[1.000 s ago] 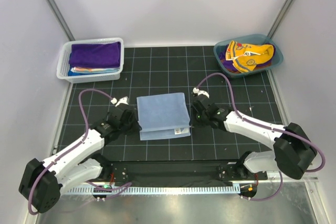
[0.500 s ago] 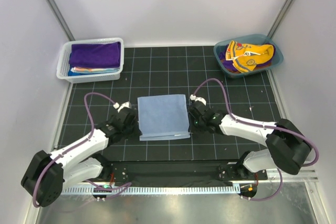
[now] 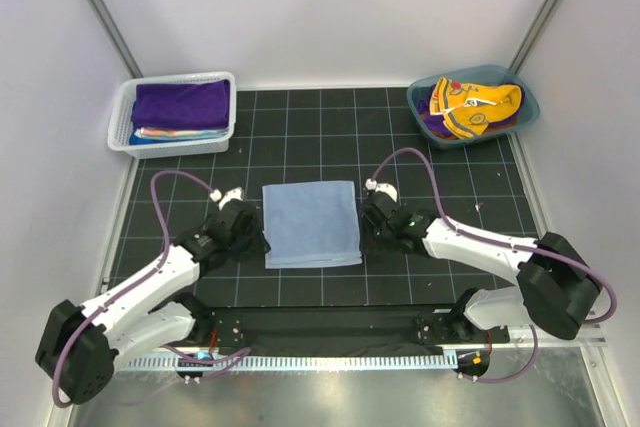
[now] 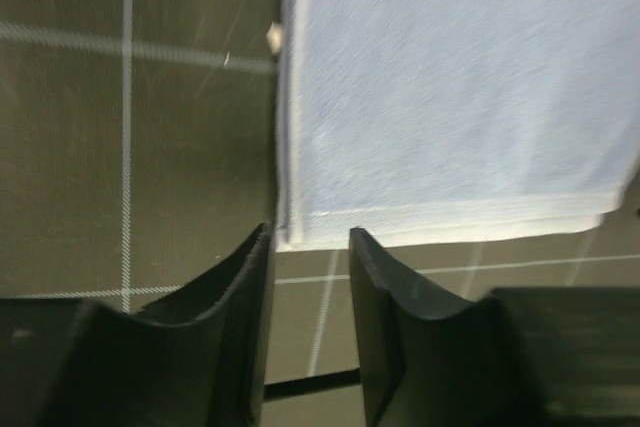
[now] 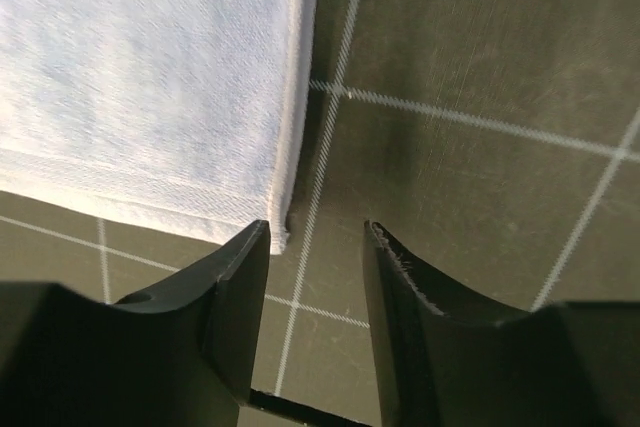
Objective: Fold and stack the towels
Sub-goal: Fold the towel
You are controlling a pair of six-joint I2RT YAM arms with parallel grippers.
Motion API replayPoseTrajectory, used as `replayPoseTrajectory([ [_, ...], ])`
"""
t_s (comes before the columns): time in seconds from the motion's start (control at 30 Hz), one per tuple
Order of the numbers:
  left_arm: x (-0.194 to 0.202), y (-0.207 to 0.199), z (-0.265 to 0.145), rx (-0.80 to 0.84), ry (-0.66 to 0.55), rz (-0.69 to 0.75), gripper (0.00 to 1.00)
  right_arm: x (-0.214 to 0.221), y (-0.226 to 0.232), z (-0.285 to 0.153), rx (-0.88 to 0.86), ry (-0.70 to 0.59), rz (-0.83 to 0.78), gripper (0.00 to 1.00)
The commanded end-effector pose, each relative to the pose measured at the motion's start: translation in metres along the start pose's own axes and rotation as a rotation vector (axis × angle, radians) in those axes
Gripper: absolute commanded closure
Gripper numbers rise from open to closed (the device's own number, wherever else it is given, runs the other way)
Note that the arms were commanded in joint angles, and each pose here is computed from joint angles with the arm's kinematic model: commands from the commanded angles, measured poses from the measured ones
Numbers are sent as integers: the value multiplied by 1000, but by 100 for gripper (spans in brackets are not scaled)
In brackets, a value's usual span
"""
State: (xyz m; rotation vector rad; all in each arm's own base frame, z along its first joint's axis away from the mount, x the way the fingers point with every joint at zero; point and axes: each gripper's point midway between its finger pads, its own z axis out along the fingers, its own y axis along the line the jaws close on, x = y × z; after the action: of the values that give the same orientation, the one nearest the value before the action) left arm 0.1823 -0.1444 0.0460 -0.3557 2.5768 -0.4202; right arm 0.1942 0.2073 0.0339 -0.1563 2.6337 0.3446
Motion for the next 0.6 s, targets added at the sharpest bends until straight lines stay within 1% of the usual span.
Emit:
replayPoseTrajectory([
  [0.0,-46,-17,-28,-5,-142,27,60,-46,7,-23,11,-126,-15,50],
  [0.03,-54,-18,-31,-20,-164,35,59,-62,12,-27,2,-153,-7,50],
  [0.07,-72,-27,-38,-20,-210,34,57,-68,8,-22,7,-138,11,50],
  [0.1,-76,-23,-30,-72,-199,50,57,-77,5,-18,7,-135,14,50],
  [0.13,-84,-27,-28,-82,-202,77,57,-93,11,-19,-16,-150,25,50],
  [0.17,-100,-31,-26,-95,-220,71,57,-105,4,-16,-9,-155,48,51],
  [0.2,-105,-29,-13,-132,-198,77,57,-108,2,-2,0,-134,42,51],
  [0.23,-109,-29,-5,-150,-180,96,59,-126,6,-3,-8,-153,45,52],
  [0.3,-129,-31,11,-178,-183,90,61,-136,1,16,8,-132,45,53],
  [0.33,-135,-31,16,-186,-182,104,61,-151,4,17,2,-154,43,52],
  [0.4,-153,-36,23,-196,-197,102,62,-163,3,25,8,-155,41,53],
  [0.43,-153,-33,36,-225,-171,114,63,-171,6,34,10,-151,30,53],
  [0.57,-163,-27,59,-276,-145,132,64,-180,5,55,24,-122,20,53],
])
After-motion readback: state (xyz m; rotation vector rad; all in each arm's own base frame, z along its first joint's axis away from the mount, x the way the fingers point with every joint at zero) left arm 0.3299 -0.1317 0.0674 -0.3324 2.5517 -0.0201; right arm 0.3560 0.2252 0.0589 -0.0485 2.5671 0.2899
